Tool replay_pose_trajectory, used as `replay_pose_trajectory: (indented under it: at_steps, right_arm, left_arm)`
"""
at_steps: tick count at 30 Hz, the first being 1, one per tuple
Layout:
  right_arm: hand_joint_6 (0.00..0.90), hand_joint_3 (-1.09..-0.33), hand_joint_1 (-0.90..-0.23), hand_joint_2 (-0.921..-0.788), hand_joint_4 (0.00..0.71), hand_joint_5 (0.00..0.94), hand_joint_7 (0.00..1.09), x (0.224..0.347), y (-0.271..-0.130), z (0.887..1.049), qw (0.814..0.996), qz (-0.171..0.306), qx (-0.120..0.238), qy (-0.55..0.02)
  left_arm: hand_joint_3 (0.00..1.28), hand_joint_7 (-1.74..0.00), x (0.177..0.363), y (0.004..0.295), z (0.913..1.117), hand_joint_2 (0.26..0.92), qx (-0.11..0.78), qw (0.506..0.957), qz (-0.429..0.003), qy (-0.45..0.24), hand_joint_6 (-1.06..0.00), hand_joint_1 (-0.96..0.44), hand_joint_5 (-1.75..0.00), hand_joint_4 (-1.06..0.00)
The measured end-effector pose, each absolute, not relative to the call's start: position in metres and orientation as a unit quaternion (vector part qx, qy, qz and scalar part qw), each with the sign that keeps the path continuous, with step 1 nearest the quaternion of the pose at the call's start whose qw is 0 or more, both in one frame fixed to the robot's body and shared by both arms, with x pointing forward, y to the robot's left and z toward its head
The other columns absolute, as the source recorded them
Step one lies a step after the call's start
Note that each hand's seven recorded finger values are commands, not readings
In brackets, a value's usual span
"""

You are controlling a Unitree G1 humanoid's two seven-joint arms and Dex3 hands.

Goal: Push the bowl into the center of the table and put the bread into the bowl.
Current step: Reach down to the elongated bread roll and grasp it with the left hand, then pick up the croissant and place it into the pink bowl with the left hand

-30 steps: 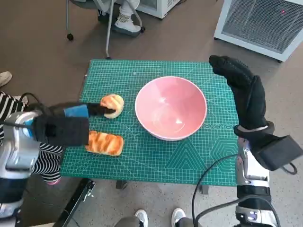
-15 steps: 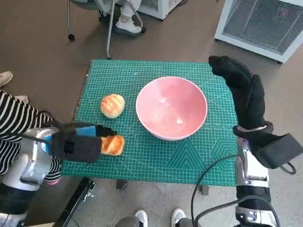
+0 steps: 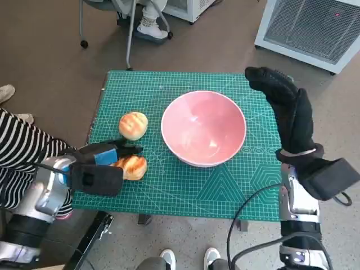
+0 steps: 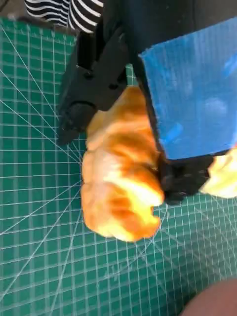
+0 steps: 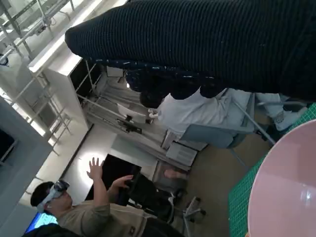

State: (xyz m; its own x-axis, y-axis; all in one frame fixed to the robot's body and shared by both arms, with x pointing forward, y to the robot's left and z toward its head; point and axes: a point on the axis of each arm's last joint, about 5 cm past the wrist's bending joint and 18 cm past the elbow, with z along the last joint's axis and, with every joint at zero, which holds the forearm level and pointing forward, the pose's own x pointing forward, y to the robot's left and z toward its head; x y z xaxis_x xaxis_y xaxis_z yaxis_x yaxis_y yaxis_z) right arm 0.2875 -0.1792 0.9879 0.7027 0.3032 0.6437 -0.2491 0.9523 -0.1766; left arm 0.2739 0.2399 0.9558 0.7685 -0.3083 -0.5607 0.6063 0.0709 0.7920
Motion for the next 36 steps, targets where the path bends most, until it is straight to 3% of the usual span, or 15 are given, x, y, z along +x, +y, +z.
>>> replay_pose_trajectory:
  at_steps: [7, 9, 11, 12, 13, 14, 17, 22, 27, 32, 36]
  right_arm:
    - [0.000, -0.743, -0.767, -0.921, 0.172, 0.000, 0.59, 0.286, -0.180, 0.985, 0.923, 0.153, -0.039, -0.350]
    - [0.000, -0.743, -0.766, -0.921, 0.172, 0.000, 0.59, 0.286, -0.180, 0.984, 0.923, 0.153, -0.038, -0.350]
    - [-0.001, -0.743, -0.766, -0.921, 0.173, 0.000, 0.59, 0.286, -0.180, 0.984, 0.923, 0.154, -0.038, -0.350]
    - [-0.001, -0.743, -0.766, -0.921, 0.173, 0.000, 0.59, 0.286, -0.180, 0.984, 0.923, 0.155, -0.038, -0.350]
    - [-0.001, -0.743, -0.765, -0.921, 0.173, 0.000, 0.59, 0.286, -0.180, 0.984, 0.923, 0.155, -0.038, -0.350]
    - [-0.001, -0.744, -0.763, -0.921, 0.173, 0.000, 0.59, 0.286, -0.180, 0.984, 0.923, 0.155, -0.038, -0.350]
    - [-0.001, -0.744, -0.761, -0.921, 0.172, 0.000, 0.59, 0.286, -0.180, 0.984, 0.923, 0.155, -0.038, -0.350]
    - [-0.001, -0.743, -0.759, -0.921, 0.173, 0.000, 0.60, 0.286, -0.181, 0.984, 0.924, 0.153, -0.038, -0.348]
    - [-0.001, -0.745, -0.758, -0.921, 0.169, 0.000, 0.59, 0.285, -0.182, 0.983, 0.924, 0.154, -0.038, -0.348]
    - [-0.001, -0.747, -0.755, -0.921, 0.167, 0.000, 0.59, 0.286, -0.182, 0.982, 0.925, 0.155, -0.037, -0.346]
    - [-0.001, -0.747, -0.751, -0.921, 0.166, 0.000, 0.59, 0.286, -0.182, 0.982, 0.925, 0.156, -0.037, -0.344]
  left_arm:
    - [0.03, -0.03, 0.275, 0.236, 0.947, 0.769, 0.631, 0.721, -0.275, 0.079, -0.40, -0.02, -0.05, -0.30]
    - [0.04, -0.07, 0.275, 0.236, 0.945, 0.798, 0.640, 0.718, -0.267, 0.066, -0.48, 0.00, -0.06, -0.39]
    - [0.02, -0.31, 0.275, 0.234, 0.944, 0.840, 0.651, 0.710, -0.263, 0.050, -0.54, 0.02, -0.12, -0.56]
    - [0.04, -0.50, 0.275, 0.233, 0.943, 0.856, 0.657, 0.707, -0.260, 0.042, -0.55, 0.02, -0.32, -0.58]
    - [0.08, -0.80, 0.275, 0.232, 0.943, 0.880, 0.662, 0.703, -0.258, 0.036, -0.54, 0.01, -0.64, -0.58]
    - [0.09, -0.94, 0.274, 0.232, 0.943, 0.890, 0.665, 0.700, -0.256, 0.030, -0.56, 0.01, -0.83, -0.63]
    - [0.09, -1.09, 0.273, 0.233, 0.944, 0.894, 0.669, 0.697, -0.258, 0.016, -0.61, 0.00, -1.04, -0.69]
    - [0.09, -1.15, 0.261, 0.237, 0.950, 0.892, 0.650, 0.707, -0.278, 0.010, -0.64, 0.00, -1.12, -0.72]
    - [0.09, -1.18, 0.250, 0.237, 0.973, 0.890, 0.596, 0.739, -0.314, -0.013, -0.65, 0.00, -1.09, -0.73]
    - [0.09, -1.20, 0.242, 0.233, 1.005, 0.891, 0.548, 0.768, -0.326, -0.059, -0.65, 0.00, -1.07, -0.73]
    - [0.10, -1.21, 0.239, 0.231, 1.037, 0.902, 0.535, 0.776, -0.312, -0.122, -0.63, 0.00, -1.12, -0.70]
